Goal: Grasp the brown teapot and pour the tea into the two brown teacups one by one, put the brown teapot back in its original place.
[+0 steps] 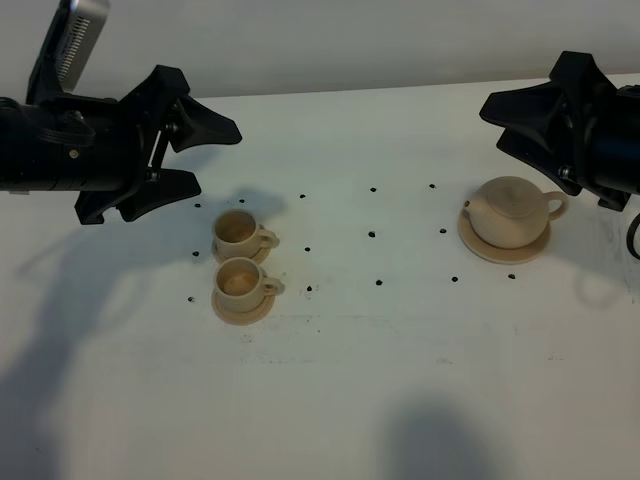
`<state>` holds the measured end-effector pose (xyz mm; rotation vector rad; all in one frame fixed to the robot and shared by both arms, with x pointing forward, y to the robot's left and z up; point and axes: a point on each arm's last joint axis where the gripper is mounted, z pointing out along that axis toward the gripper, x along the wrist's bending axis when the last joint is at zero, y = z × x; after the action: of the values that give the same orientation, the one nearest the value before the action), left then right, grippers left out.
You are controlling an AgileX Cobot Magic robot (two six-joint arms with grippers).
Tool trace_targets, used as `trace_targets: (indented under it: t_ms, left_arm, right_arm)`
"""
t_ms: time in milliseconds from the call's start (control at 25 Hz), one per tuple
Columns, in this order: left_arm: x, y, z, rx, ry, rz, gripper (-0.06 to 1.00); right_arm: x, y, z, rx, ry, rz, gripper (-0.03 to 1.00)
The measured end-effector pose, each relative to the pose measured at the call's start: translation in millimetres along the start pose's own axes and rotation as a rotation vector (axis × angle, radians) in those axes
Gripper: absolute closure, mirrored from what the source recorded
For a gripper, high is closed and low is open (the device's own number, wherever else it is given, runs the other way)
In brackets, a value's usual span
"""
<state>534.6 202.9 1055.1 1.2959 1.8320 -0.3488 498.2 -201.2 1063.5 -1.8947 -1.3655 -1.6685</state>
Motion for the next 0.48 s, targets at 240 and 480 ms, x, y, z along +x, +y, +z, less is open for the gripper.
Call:
trace_targets:
  t_ms: [240, 480]
  left_arm:
    - [-0.6, -4.5, -0.1, 0.049, -0.008, 0.071, 0.3]
    - [-1.5, -12.2, -0.8, 0.133, -0.028, 0.162, 0.3]
  right_arm:
    - [-2.4, -3.4, 0.0, 0.038, -0.025, -0.087, 0.54]
    - [-6.7, -8.2, -0.5, 0.096, -0.067, -0.191, 0.54]
